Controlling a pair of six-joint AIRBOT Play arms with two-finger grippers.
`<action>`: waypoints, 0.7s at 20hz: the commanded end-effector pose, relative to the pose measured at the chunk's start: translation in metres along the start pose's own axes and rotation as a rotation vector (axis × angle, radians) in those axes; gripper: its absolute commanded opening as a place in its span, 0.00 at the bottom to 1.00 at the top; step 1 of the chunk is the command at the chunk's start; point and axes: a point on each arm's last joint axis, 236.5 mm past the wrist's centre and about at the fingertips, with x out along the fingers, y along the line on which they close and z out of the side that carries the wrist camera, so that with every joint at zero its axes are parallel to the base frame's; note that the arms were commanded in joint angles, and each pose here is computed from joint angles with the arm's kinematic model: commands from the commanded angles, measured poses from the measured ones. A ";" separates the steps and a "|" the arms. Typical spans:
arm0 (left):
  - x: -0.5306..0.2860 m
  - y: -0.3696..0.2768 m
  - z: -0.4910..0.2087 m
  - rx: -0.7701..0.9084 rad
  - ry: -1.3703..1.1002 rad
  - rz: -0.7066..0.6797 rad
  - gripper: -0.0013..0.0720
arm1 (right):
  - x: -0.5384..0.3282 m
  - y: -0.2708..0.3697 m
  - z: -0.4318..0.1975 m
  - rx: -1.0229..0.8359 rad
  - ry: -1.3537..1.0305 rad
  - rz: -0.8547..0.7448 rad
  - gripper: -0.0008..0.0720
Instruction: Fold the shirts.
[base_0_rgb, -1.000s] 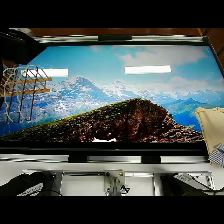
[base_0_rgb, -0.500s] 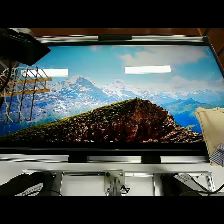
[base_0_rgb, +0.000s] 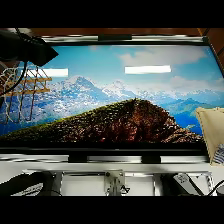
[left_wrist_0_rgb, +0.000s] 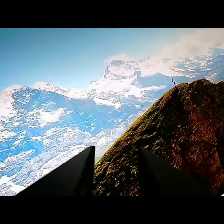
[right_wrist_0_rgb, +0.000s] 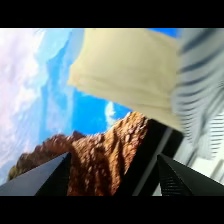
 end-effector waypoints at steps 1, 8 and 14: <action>0.007 0.002 -0.002 -0.003 0.014 -0.001 0.47 | 0.024 0.077 -0.033 -0.168 0.106 0.166 0.89; 0.054 0.008 -0.023 -0.023 0.129 -0.013 0.47 | 0.081 0.280 -0.112 -0.693 0.014 0.361 0.89; 0.142 0.025 -0.107 -0.198 0.486 0.012 0.48 | 0.150 0.324 -0.261 -1.036 0.263 0.292 0.89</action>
